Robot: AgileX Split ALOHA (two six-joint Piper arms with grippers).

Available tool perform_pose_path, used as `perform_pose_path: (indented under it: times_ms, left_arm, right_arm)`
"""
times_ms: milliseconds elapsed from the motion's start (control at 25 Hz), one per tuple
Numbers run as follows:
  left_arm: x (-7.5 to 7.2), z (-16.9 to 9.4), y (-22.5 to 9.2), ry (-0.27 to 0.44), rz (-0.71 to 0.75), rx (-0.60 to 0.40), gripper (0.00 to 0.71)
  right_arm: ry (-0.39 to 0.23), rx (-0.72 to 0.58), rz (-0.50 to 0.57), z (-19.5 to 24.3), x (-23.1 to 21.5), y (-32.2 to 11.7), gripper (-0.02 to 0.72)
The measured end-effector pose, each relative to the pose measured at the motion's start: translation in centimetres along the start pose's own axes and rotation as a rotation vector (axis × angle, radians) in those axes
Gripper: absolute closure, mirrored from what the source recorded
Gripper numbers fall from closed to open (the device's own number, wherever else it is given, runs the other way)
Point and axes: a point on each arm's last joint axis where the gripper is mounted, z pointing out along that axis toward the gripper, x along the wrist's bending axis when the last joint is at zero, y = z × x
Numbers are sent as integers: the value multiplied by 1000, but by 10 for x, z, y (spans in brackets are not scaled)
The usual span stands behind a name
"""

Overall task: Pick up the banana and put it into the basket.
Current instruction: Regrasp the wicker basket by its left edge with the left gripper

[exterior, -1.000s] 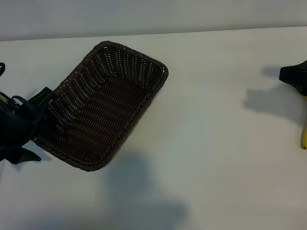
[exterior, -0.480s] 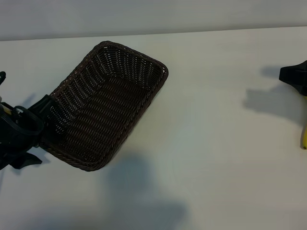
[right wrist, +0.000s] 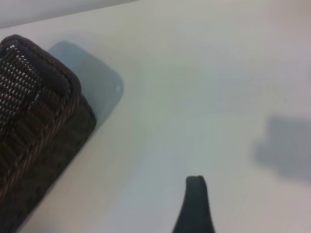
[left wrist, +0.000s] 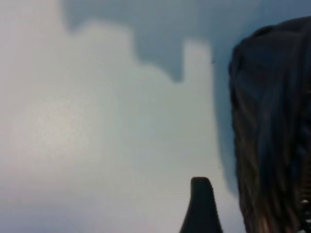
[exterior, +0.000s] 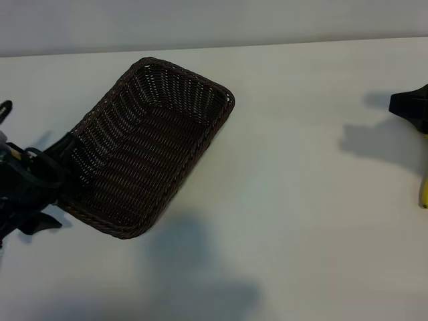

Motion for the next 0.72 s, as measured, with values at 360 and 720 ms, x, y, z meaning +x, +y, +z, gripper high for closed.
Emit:
perform_pose_path:
  times_ms: [360, 720]
  left_arm:
    - [-6, 33, 8, 45, -13, 13, 138]
    - [-10, 48, 12, 33, -18, -1, 247]
  right_arm:
    - [0, 0, 0, 0, 0, 0, 119]
    - [0, 0, 0, 0, 0, 0, 119]
